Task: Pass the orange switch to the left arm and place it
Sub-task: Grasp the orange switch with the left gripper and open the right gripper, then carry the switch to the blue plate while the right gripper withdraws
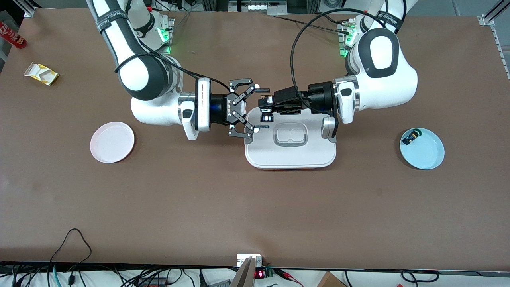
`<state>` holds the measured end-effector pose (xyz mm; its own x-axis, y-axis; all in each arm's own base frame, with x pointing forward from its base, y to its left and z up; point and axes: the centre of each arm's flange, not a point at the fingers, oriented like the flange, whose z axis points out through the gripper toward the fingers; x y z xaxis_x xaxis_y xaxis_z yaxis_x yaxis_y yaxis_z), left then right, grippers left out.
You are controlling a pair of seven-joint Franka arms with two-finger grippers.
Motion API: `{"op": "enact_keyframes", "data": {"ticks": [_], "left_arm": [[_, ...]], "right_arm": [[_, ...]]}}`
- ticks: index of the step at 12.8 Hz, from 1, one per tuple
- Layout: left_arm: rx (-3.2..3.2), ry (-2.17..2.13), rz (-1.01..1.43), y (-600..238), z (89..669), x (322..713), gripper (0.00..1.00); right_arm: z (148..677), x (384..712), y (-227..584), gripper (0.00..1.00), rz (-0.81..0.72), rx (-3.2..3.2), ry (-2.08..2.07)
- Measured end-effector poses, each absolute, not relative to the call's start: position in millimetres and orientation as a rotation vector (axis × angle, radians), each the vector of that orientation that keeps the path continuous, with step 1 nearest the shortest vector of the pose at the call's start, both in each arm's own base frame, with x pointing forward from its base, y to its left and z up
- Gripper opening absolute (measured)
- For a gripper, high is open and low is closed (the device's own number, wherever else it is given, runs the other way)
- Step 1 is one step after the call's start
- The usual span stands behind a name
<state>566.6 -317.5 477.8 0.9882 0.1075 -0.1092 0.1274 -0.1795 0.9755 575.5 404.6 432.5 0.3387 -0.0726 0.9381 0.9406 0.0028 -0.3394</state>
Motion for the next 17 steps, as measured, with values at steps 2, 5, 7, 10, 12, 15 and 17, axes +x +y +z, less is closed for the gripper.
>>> {"op": "enact_keyframes", "data": {"ticks": [2, 5, 7, 10, 12, 15, 17], "left_arm": [[1.777, 0.137, -0.020, -314, 477, 567, 0.41], [1.846, 0.056, -0.026, -299, 474, 571, 0.41], [1.932, -0.028, -0.017, -288, 473, 573, 0.41], [2.094, -0.218, -0.007, -274, 482, 577, 0.41], [2.217, -0.359, -0.024, -261, 486, 578, 0.41], [2.388, -0.566, -0.093, -243, 491, 575, 0.41], [2.485, -0.724, -0.116, -235, 493, 573, 0.41]], "right_arm": [[434, 576, 403, 1.00, -0.982, -1.314, -0.884], [434, 585, 389, 1.00, -0.996, -1.331, -0.871], [434, 593, 372, 1.00, -1.010, -1.351, -0.879], [440, 605, 333, 1.00, -0.987, -1.411, -0.928], [444, 610, 306, 1.00, -0.894, -1.469, -0.967], [445, 618, 259, 1.00, -0.755, -1.554, -0.974], [442, 620, 231, 1.00, -0.578, -1.635, -0.887]]}}
